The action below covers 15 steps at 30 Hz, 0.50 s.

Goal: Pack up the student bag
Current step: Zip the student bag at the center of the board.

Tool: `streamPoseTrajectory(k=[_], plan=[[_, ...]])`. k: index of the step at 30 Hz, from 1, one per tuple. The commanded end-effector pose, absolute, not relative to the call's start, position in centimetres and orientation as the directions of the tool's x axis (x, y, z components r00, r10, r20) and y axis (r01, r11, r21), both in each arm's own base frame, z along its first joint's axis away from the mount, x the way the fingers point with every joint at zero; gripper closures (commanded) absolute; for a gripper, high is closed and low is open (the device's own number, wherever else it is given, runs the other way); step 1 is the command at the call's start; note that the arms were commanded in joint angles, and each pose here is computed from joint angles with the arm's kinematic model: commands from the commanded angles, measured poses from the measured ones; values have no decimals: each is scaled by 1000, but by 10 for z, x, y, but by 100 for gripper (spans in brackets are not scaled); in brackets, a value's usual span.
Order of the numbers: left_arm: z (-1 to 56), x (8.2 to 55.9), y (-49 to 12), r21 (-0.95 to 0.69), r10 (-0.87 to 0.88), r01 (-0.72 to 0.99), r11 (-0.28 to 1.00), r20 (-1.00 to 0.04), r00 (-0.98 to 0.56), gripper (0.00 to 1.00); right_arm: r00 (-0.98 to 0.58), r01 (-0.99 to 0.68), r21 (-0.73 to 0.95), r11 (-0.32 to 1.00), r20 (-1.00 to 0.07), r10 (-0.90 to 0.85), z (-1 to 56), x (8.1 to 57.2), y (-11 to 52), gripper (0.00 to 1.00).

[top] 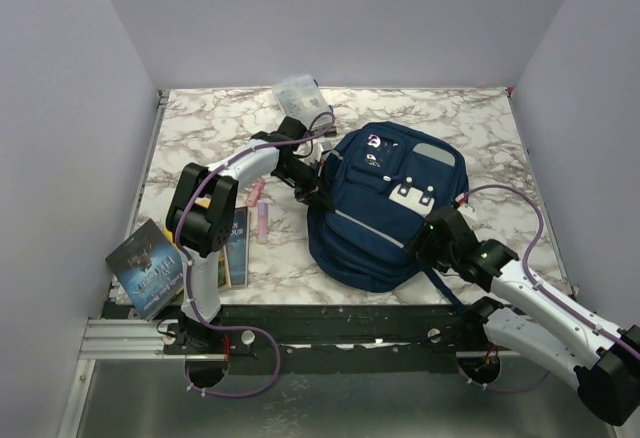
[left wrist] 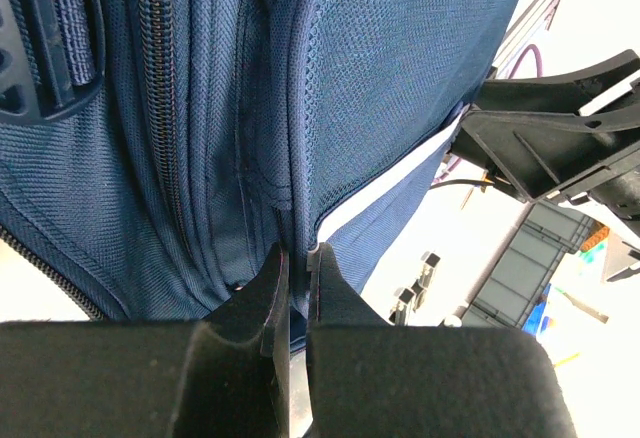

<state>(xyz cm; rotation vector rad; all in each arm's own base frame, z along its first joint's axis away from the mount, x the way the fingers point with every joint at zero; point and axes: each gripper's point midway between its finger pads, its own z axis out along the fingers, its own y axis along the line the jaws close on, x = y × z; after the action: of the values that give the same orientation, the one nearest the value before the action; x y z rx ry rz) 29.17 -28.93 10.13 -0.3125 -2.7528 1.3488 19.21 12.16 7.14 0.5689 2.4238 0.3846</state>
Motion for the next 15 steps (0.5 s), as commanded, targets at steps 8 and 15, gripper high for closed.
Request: streamPoseTrajectory(k=[8,15], plan=[[108,297,-289,-804,208,154,574,-38,-977,100,-774,373,309,875,-415,477,50,162,106,56],[107,296,-290,-805,211,152,574,-35,-977,100,-794,352,303,886,-405,454,52,155,106,75]])
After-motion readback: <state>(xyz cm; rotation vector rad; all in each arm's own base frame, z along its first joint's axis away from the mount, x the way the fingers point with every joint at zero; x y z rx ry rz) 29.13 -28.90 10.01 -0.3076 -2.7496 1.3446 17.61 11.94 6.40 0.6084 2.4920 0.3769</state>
